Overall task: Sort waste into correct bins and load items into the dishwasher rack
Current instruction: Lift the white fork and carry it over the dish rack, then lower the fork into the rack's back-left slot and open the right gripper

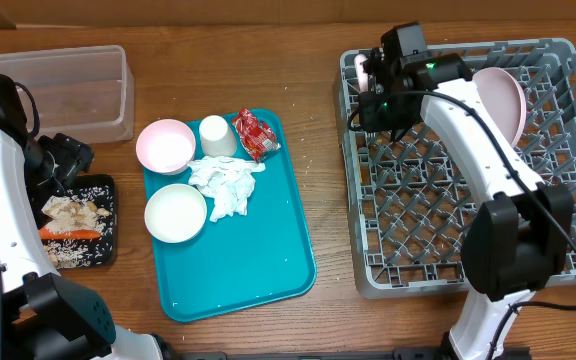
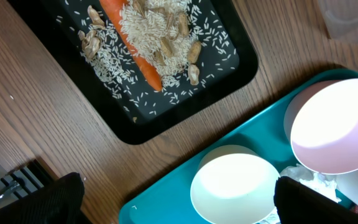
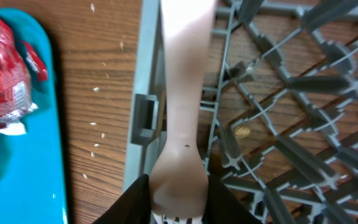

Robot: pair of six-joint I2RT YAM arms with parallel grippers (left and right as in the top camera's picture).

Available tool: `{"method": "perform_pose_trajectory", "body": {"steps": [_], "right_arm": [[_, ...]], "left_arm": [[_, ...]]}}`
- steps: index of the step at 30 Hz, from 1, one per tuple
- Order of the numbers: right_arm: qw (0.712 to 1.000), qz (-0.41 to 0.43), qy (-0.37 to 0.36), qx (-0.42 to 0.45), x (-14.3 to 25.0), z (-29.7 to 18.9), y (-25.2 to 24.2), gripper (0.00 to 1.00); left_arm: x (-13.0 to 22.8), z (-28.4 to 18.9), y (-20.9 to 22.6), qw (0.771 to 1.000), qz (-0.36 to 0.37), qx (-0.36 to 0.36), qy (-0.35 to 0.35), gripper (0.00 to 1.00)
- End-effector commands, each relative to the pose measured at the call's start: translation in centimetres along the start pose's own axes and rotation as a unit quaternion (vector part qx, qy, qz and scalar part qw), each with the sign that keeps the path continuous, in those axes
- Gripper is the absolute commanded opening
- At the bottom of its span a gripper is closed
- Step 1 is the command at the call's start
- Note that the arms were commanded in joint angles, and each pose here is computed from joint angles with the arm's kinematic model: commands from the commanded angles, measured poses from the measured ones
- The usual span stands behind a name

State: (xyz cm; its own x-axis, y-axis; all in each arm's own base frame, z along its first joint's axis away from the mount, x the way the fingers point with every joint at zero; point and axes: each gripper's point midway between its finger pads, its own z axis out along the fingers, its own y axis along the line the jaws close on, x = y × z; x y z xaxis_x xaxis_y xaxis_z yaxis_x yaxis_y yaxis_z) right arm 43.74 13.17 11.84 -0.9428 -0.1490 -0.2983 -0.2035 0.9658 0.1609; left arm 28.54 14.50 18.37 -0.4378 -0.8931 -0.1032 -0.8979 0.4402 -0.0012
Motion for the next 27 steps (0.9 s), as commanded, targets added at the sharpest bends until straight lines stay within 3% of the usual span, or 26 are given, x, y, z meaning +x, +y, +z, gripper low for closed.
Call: {"method": "perform_pose_trajectory", "body": {"steps": [1,4,7,9,19,27], "right_arm": [[1.000,0.001,0.005,-0.005,0.2,0.5,0.3,0.39],[1.000,0.009,0.002,-0.005,0.1,0.3,0.3,0.42],[1.000,0.009,0.004,-0.005,0.1,0.2,0.3,0.55],[1.000,0.013,0.011,-0.004,0.4,0.0,0.3,0.57],[0.998,0.061,-0.024,-0.012,-0.6,-8.6,2.1,0.64],[0.993,0.066,-0.060,-0.075,1.0,-15.0,7.0,0.66]], "left_arm": [[-0.3,-1.1,0.1,1.000,0.002,0.007,-0.018,1.00],[-0.3,-1.1,0.1,1.000,0.001,0.008,-0.018,1.00],[-0.3,-1.1,0.1,1.000,0.002,0.008,-0.018,1.00],[-0.3,-1.1,0.1,1.000,0.001,0.008,-0.018,1.00],[-0.3,-1.1,0.1,1.000,0.001,0.008,-0.018,1.00],[-0.3,-1.1,0.1,1.000,0.001,0.008,-0.018,1.00]]}}
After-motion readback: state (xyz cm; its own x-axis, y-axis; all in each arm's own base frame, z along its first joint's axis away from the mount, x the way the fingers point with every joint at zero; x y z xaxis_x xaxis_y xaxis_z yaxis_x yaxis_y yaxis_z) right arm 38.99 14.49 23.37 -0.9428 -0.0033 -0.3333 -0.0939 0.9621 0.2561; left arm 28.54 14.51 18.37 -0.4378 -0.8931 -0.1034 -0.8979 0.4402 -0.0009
